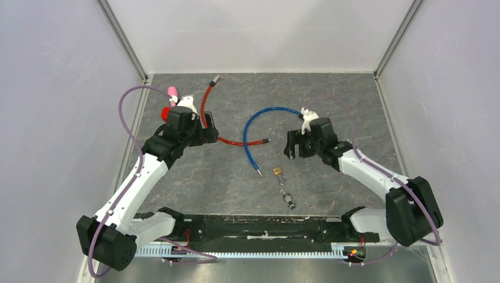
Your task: Unlock with the key
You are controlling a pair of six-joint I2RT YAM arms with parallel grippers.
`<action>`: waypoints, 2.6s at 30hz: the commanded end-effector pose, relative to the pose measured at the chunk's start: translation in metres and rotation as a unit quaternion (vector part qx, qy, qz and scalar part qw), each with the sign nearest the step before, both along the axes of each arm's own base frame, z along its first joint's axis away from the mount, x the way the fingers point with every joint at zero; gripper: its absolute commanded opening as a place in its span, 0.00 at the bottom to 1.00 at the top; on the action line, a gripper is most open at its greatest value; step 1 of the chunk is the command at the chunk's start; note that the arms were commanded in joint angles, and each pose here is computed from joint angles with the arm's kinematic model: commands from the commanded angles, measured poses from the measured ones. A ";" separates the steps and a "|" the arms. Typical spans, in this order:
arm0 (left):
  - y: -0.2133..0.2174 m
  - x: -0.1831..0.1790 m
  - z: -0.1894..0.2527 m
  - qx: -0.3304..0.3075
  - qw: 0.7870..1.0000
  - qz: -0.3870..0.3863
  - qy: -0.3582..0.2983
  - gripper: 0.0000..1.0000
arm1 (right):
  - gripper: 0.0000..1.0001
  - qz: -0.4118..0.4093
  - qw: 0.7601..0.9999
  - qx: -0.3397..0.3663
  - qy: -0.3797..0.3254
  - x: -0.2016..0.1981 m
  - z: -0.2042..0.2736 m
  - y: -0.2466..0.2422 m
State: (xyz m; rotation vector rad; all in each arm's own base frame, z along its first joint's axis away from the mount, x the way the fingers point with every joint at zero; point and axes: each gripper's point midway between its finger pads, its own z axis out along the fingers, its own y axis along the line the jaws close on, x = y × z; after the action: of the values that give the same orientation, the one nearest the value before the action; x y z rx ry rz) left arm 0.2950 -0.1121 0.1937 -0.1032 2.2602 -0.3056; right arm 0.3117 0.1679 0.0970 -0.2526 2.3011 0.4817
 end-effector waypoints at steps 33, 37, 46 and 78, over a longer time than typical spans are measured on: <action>0.029 0.003 0.020 0.053 0.997 0.035 -0.054 1.00 | 0.66 -0.064 0.962 -0.264 0.043 -0.002 -0.062 -0.052; 0.031 0.003 0.016 0.058 0.996 0.040 -0.049 1.00 | 0.64 -0.054 0.971 -0.231 0.038 0.016 -0.051 -0.035; 0.028 0.004 0.013 0.054 0.997 0.036 -0.043 1.00 | 0.62 -0.016 0.996 -0.058 0.072 -0.030 -0.043 0.018; 0.033 0.004 0.011 0.064 0.996 0.044 -0.043 0.99 | 0.41 0.072 0.994 -0.018 0.076 -0.044 -0.039 0.071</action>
State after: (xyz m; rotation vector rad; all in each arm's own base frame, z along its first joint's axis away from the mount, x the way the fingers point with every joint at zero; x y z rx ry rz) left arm 0.2963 -0.0843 0.2029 -0.1450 2.1924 -0.1542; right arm 0.2591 0.2403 0.0253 -0.3315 2.5433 0.5854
